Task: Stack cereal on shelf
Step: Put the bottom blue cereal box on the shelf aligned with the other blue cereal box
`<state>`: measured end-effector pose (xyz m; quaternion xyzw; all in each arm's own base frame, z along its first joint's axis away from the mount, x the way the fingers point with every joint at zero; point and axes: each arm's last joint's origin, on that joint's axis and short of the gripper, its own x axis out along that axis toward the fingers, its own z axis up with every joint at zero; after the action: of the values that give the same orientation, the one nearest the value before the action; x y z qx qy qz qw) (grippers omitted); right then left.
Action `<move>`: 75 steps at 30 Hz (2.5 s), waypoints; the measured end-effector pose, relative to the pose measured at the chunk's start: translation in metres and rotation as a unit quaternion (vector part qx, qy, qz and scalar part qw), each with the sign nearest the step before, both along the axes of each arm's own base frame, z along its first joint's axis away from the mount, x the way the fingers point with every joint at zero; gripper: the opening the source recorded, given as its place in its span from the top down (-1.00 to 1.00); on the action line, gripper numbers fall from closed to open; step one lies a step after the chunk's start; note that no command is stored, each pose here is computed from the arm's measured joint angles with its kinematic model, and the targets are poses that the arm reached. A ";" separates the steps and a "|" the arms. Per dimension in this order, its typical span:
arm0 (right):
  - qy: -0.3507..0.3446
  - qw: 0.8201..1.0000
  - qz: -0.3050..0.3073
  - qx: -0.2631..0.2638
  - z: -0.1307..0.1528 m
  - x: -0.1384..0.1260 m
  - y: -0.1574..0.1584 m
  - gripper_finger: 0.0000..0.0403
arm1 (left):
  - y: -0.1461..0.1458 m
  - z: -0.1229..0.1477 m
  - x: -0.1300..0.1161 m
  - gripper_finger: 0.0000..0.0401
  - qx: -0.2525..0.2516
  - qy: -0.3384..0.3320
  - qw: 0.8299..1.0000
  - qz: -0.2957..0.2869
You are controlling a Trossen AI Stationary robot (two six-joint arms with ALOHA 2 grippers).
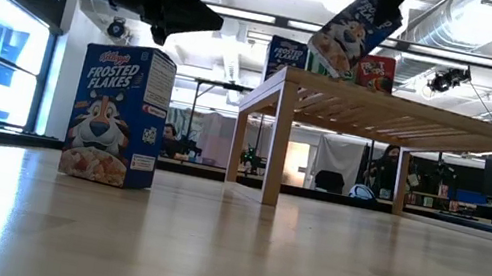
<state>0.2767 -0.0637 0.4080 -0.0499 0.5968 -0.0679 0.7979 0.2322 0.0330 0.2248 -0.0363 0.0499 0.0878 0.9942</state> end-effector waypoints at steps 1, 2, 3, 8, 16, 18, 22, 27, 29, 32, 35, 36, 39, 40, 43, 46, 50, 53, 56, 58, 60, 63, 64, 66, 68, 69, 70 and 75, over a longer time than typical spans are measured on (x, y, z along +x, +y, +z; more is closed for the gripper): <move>0.000 1.000 -0.001 0.000 0.000 0.000 0.000 0.28 | 0.000 0.000 0.000 0.88 0.000 0.000 1.000 0.000; -0.001 1.000 -0.003 0.001 0.000 0.000 0.000 0.26 | 0.000 0.000 0.000 0.88 0.000 0.000 1.000 0.000; 0.000 1.000 -0.006 0.002 -0.001 0.001 0.000 0.24 | 0.000 0.000 0.000 0.88 0.000 0.000 1.000 0.000; 0.014 1.000 -0.023 0.011 -0.010 0.011 -0.002 0.15 | 0.000 0.000 0.000 0.88 0.000 0.000 1.000 0.000; 0.011 1.000 -0.023 0.010 -0.018 0.024 -0.005 0.14 | -0.002 0.000 0.000 0.88 0.000 0.000 1.000 -0.008; -0.001 1.000 -0.023 0.007 -0.017 0.025 -0.005 0.14 | -0.002 0.000 0.000 0.88 0.000 0.000 1.000 -0.008; -0.017 1.000 -0.020 -0.001 -0.012 0.026 -0.003 0.14 | -0.002 0.000 0.000 0.88 0.000 0.000 1.000 -0.008; -0.031 0.999 -0.018 -0.025 -0.010 0.029 0.001 0.14 | -0.002 0.000 0.000 0.88 0.000 0.000 1.000 -0.008; -0.030 0.999 -0.019 -0.025 -0.010 0.029 0.001 0.14 | -0.002 0.000 0.000 0.88 0.000 0.000 1.000 -0.008; -0.030 0.999 -0.021 -0.031 -0.010 0.029 0.001 0.14 | -0.002 0.000 0.000 0.88 0.000 0.000 1.000 -0.009; -0.028 0.998 -0.029 -0.039 -0.010 0.029 -0.001 0.14 | -0.002 0.000 0.000 0.88 -0.001 0.000 1.000 -0.009; -0.029 0.998 -0.033 -0.039 -0.010 0.028 -0.001 0.14 | -0.002 0.000 0.000 0.88 -0.001 -0.001 1.000 -0.009; -0.015 0.999 -0.036 -0.031 -0.011 0.025 -0.002 0.11 | -0.002 0.000 0.000 0.88 -0.005 -0.001 1.000 -0.009; -0.011 0.999 -0.038 -0.032 -0.011 0.025 -0.002 0.09 | -0.002 0.000 0.000 0.88 -0.005 -0.001 1.000 -0.009; -0.014 0.998 -0.046 -0.038 -0.011 0.025 -0.002 -0.04 | -0.002 0.000 0.000 0.88 -0.005 -0.002 1.000 -0.008; -0.016 0.997 -0.051 -0.054 -0.010 0.026 -0.003 -0.18 | -0.002 0.000 0.000 0.88 -0.005 -0.003 1.000 -0.008; -0.024 0.995 -0.051 -0.081 -0.009 0.028 -0.005 -0.28 | -0.002 0.001 0.000 0.88 -0.005 -0.005 1.000 -0.008; -0.037 0.995 -0.037 -0.090 -0.001 0.028 -0.002 -0.29 | -0.002 0.001 0.000 0.88 -0.005 -0.005 1.000 -0.008; -0.071 0.992 -0.019 -0.099 0.016 0.027 0.004 -0.29 | -0.002 0.001 0.000 0.88 -0.005 -0.005 1.000 -0.008; -0.096 0.990 -0.011 -0.104 0.029 0.024 0.009 -0.29 | -0.002 0.001 0.000 0.88 -0.005 -0.005 1.000 -0.008; -0.114 0.988 -0.004 -0.101 0.042 0.018 0.014 -0.28 | -0.002 0.001 0.000 0.88 -0.005 -0.005 1.000 -0.008; -0.116 0.989 -0.013 -0.086 0.054 0.006 0.023 -0.21 | -0.002 0.001 0.000 0.88 -0.005 -0.005 1.000 -0.008; -0.113 0.990 -0.018 -0.080 0.055 0.003 0.024 -0.16 | -0.002 0.001 0.000 0.88 -0.005 -0.005 1.000 -0.008; -0.120 0.990 -0.026 -0.066 0.055 0.001 0.027 -0.01 | -0.002 0.001 0.000 0.88 -0.005 -0.005 1.000 -0.008; -0.103 0.994 -0.015 -0.041 0.048 -0.005 0.030 0.20 | -0.002 0.001 0.000 0.88 -0.004 -0.004 1.000 -0.008; -0.099 0.994 -0.018 -0.038 0.046 -0.008 0.031 0.31 | -0.002 0.000 0.000 0.88 -0.005 -0.002 1.000 -0.008; -0.095 0.995 -0.024 -0.037 0.042 -0.012 0.033 0.43 | -0.002 0.000 0.000 0.88 -0.005 0.000 1.000 -0.008; -0.077 0.995 -0.062 -0.031 0.016 -0.036 0.037 0.95 | -0.002 0.000 0.000 0.88 -0.001 0.002 1.000 -0.008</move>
<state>0.2408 -0.0266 0.4242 -0.0323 0.5329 -0.1390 0.8341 0.2324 0.0306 0.2245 -0.0364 0.0519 0.0794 0.9948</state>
